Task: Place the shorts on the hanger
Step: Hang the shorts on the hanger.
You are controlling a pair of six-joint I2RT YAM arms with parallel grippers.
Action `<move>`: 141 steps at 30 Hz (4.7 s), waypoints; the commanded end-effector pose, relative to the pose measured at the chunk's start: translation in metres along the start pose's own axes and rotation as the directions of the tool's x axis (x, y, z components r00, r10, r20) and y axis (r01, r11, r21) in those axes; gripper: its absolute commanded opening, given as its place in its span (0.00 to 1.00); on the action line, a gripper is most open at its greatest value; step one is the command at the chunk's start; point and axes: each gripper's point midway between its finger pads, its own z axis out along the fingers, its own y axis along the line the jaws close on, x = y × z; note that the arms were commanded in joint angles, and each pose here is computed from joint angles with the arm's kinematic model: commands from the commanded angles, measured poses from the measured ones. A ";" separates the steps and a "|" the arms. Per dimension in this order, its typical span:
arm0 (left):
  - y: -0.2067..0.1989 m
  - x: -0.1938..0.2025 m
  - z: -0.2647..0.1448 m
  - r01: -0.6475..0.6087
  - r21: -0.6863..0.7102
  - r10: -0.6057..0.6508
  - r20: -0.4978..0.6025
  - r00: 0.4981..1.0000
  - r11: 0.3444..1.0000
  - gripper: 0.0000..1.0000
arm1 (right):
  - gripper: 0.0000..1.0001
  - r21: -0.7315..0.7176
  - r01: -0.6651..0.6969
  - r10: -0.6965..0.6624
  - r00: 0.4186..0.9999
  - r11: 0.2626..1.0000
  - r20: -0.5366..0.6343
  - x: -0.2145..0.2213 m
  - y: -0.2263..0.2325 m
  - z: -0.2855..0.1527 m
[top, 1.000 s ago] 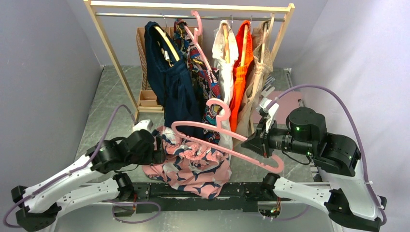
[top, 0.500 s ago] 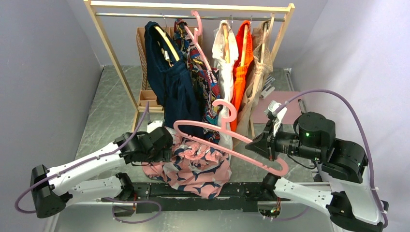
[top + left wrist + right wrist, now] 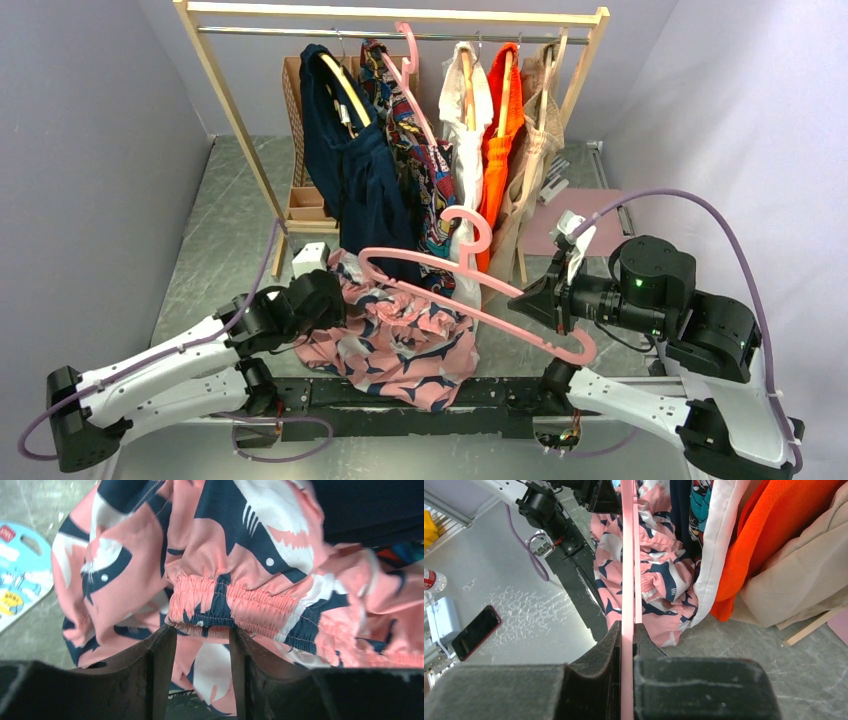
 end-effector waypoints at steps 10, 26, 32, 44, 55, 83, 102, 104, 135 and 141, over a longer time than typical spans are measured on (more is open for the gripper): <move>-0.043 -0.055 -0.009 -0.076 0.090 0.061 0.154 0.986 0.993 0.20 | 0.00 -0.141 0.023 -0.026 0.999 0.990 -0.020 0.003 0.022 0.006; -0.051 -0.066 -0.015 -0.082 0.087 0.067 0.160 0.985 0.993 0.09 | 0.00 0.035 -0.034 0.040 0.984 0.999 -0.175 0.029 -0.010 0.034; -0.055 -0.066 -0.024 -0.064 0.131 0.044 0.149 0.988 0.989 0.10 | 0.00 0.269 -0.051 0.093 0.985 0.962 -0.147 0.021 -0.049 0.046; -0.051 -0.035 -0.034 -0.055 0.193 0.052 0.019 0.998 0.980 0.57 | 0.00 0.302 -0.095 0.118 0.992 0.949 -0.056 0.012 -0.056 0.056; -0.069 -0.057 -0.012 -0.128 0.164 0.111 0.111 0.988 0.978 0.79 | 0.00 0.286 -0.094 0.117 0.991 0.954 -0.064 0.012 -0.054 0.062; -0.056 -0.084 0.063 -0.117 -0.047 0.122 0.119 0.985 0.992 0.52 | 0.00 0.268 -0.094 0.118 0.990 0.959 -0.075 0.016 -0.050 0.057; -0.074 -0.101 0.015 -0.082 0.044 0.079 0.073 0.994 0.996 0.07 | 0.00 0.112 -0.005 0.021 0.990 0.994 -0.140 0.023 -0.028 0.054; -0.076 -0.103 0.009 -0.079 0.060 0.074 0.072 0.995 0.995 0.07 | 0.00 0.149 0.000 0.020 0.991 0.989 -0.135 0.023 -0.035 0.057; -0.074 -0.034 0.005 -0.015 0.299 0.029 -0.044 0.999 0.954 0.07 | 0.00 -0.051 -0.167 0.174 0.961 0.985 0.214 0.083 -0.020 0.185; -0.073 -0.027 0.010 -0.010 0.303 0.030 -0.059 0.998 0.953 0.07 | 0.00 0.029 -0.099 0.091 0.977 0.995 0.191 0.101 0.007 0.210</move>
